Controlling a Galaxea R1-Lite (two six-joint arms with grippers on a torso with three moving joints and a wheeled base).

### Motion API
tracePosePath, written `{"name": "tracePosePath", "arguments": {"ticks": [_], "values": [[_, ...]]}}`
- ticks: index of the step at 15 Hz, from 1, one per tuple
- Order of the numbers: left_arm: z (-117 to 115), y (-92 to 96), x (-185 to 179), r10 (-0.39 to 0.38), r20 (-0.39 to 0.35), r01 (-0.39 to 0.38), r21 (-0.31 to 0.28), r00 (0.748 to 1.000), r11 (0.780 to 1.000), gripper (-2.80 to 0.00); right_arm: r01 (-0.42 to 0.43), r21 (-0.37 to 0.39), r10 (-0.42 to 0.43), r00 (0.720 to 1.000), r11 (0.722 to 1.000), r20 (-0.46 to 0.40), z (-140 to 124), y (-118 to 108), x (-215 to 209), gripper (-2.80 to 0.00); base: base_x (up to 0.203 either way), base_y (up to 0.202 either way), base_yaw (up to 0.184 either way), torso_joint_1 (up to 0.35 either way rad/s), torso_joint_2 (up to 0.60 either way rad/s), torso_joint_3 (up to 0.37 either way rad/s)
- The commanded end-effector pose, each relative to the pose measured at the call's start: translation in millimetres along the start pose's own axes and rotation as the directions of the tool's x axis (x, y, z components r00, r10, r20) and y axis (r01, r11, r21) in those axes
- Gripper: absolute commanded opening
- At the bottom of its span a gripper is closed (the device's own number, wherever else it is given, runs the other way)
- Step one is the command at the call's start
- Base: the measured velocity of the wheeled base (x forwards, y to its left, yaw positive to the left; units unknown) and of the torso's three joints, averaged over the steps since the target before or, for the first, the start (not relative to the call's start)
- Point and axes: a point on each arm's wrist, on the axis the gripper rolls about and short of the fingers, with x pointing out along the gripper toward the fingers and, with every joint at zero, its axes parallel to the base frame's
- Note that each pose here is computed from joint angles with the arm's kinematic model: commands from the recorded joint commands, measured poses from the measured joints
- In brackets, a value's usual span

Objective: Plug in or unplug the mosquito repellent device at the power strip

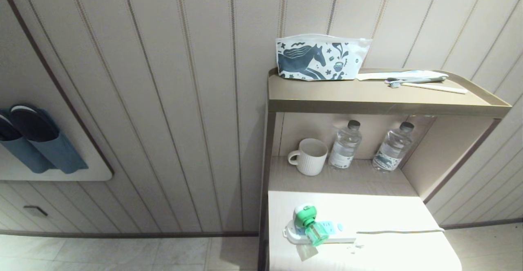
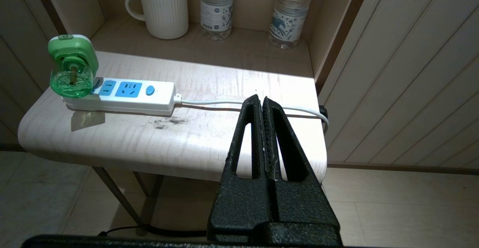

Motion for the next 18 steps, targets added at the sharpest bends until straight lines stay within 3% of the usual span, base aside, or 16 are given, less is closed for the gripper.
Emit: {"name": "tracePosePath", "arguments": {"ticks": [1, 18], "values": [[0.0, 0.0, 0.1, 0.0, -0.002, 0.0, 0.001, 1.0, 1.0, -2.8, -0.002, -0.002, 0.002, 1.0, 1.0, -0.007, -0.5, 0.1, 0.3, -2.8, 0.0, 0.0, 0.0, 0.0, 0.0, 0.0], [0.0, 0.0, 0.1, 0.0, -0.002, 0.0, -0.001, 1.0, 1.0, -2.8, 0.017, 0.038, -0.017, 1.0, 0.999, -0.005, -0.2, -0.4, 0.3, -2.8, 0.0, 0.0, 0.0, 0.0, 0.0, 0.0]]}}
